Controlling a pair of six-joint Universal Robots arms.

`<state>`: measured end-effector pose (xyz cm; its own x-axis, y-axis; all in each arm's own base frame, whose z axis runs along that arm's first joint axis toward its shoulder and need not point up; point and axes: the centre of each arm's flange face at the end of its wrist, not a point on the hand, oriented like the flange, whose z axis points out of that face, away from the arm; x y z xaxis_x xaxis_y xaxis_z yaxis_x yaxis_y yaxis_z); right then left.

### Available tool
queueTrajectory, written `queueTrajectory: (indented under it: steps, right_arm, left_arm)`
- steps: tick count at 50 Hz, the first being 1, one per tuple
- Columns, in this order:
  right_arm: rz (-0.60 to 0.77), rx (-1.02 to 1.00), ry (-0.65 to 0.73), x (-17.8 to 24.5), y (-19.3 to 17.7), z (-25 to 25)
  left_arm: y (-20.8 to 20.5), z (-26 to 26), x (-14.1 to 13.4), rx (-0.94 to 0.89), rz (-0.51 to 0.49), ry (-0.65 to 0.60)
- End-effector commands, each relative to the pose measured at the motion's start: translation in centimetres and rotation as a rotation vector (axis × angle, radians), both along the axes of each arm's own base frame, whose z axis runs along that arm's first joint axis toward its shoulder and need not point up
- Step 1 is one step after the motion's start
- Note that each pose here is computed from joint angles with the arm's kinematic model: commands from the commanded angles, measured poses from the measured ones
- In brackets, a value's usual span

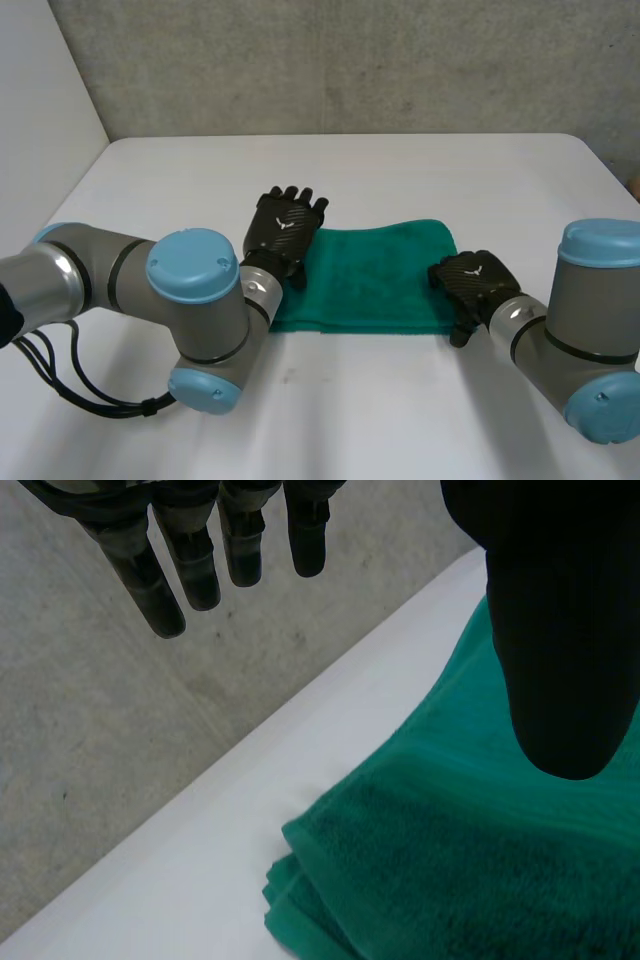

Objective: Fold the towel.

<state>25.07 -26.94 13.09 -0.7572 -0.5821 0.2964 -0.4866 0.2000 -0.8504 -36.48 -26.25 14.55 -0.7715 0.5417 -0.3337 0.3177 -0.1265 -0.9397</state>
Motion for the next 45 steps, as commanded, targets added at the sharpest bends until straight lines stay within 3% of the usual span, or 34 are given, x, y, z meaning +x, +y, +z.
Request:
queueTrajectory:
  steps: [1,12,21,24,27,29,35,40,45]
  right_arm:
    - [-0.037,-0.019,0.000,-1.0,-0.8,-0.6]
    - [-0.060,-0.071,-0.005,-1.3,-1.7,-0.3]
    - [0.008,-0.270,0.042,0.9,-4.3,4.9]
    - [0.068,-0.295,0.039,3.0,-3.6,6.2]
    - [0.330,-0.309,0.000,12.0,1.3,7.0]
    - [0.431,-0.287,-0.006,15.0,3.8,5.9]
    - [0.588,-0.234,0.009,17.9,7.2,2.4]
    - [0.567,-0.250,0.023,17.9,6.7,2.3]
    - [0.342,-0.319,0.044,16.3,4.4,4.5]
  left_arm:
    - [-0.7,-0.8,0.8,0.021,0.028,-0.018]
    - [-0.1,-1.6,2.2,0.072,0.049,-0.059]
    - [0.9,0.2,4.7,0.103,0.087,-0.078]
    - [0.9,1.2,5.6,0.093,0.112,-0.066]
    - [0.4,2.5,7.2,0.071,0.184,-0.052]
    - [-0.1,3.4,8.8,0.055,0.271,-0.040]
    - [-0.5,3.8,9.5,0.049,0.309,-0.034]
    - [-0.6,3.9,9.2,0.041,0.295,-0.030]
    - [-0.5,4.9,7.4,0.036,0.183,0.046]
